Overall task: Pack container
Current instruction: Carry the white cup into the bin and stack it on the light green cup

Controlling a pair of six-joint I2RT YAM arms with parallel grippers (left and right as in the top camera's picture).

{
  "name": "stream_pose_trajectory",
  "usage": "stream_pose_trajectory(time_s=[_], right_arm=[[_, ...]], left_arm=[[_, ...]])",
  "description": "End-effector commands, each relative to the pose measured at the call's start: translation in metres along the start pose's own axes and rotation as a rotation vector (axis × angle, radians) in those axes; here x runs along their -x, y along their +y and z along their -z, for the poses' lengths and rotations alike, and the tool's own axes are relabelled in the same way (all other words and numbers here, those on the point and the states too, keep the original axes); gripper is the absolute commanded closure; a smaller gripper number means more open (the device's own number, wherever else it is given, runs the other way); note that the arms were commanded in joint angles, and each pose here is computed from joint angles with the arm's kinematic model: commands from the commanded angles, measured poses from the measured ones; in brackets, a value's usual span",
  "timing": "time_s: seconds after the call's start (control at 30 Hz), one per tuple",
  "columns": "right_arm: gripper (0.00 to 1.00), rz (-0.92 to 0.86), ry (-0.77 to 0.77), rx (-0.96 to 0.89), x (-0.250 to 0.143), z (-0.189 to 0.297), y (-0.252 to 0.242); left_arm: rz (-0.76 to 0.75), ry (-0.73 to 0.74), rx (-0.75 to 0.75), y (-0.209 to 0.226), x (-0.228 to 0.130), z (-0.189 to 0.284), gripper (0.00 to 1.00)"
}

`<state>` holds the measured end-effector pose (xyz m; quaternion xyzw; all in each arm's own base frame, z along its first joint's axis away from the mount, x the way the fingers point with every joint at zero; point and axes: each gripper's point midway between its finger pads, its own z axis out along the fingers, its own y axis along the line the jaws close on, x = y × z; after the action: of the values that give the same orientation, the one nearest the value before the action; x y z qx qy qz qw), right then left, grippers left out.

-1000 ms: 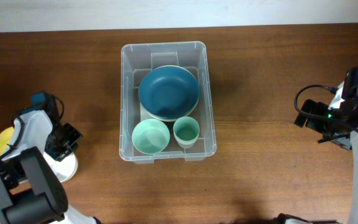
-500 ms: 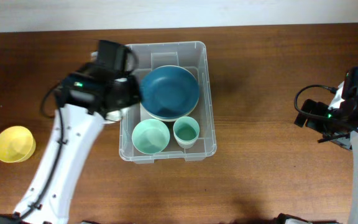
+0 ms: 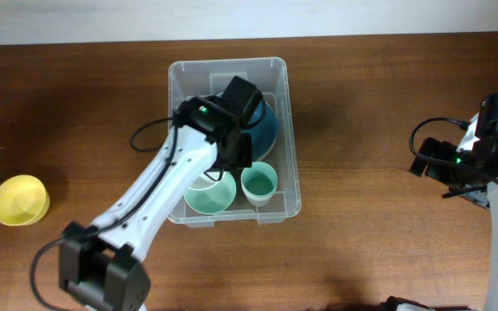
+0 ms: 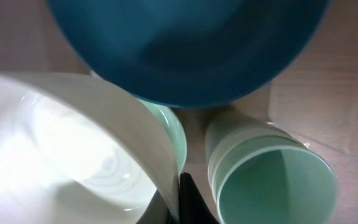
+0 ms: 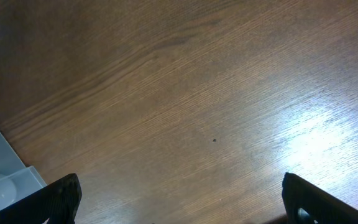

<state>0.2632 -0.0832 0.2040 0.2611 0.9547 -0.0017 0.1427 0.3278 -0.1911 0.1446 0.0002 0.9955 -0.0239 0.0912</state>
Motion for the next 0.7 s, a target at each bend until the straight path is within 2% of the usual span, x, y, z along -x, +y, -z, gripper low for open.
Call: stream_pose_trajectory(time_s=[0.0,0.13,0.27,0.33,0.37,0.4,0.43,0.47,0.5,0.67], right_arm=[[0.01,0.007,-0.026,0.010,0.003,0.007,0.001],[0.01,0.008,-0.026,0.010,0.003,0.007,0.001],[0.01,0.008,-0.025,0.010,0.003,0.007,0.001],[0.01,0.009,-0.025,0.010,0.003,0.007,0.001],[0.01,0.015,-0.026,0.010,0.003,0.007,0.001],[0.01,0.015,-0.025,0.011,0.003,0.007,0.001],[0.01,0.015,-0.026,0.011,0.003,0.007,0.001],[0.01,0.015,-0.026,0.011,0.003,0.007,0.001],[0.01,0.015,-0.026,0.011,0.003,0.007,0.001],[0.01,0.015,-0.025,0.011,0.003,0.007,0.001]], left_arm=[[0.046,0.096,-0.038,-0.006,-0.013,-0.020,0.99],[0.050,0.146,-0.019,-0.004,-0.019,-0.036,0.99],[0.053,0.133,-0.018,-0.003,-0.015,-0.037,0.99],[0.058,0.130,-0.013,0.000,-0.013,-0.037,0.86],[0.051,0.130,-0.014,0.002,-0.012,-0.037,0.74],[0.054,0.129,-0.014,0.006,-0.010,-0.037,0.52],[0.067,0.131,-0.012,0.010,-0.008,-0.035,0.40],[0.078,0.132,-0.010,0.014,-0.007,-0.034,0.34],[0.092,0.134,-0.006,0.019,-0.005,-0.032,0.30],[0.157,0.076,0.000,0.054,0.017,-0.004,0.30]])
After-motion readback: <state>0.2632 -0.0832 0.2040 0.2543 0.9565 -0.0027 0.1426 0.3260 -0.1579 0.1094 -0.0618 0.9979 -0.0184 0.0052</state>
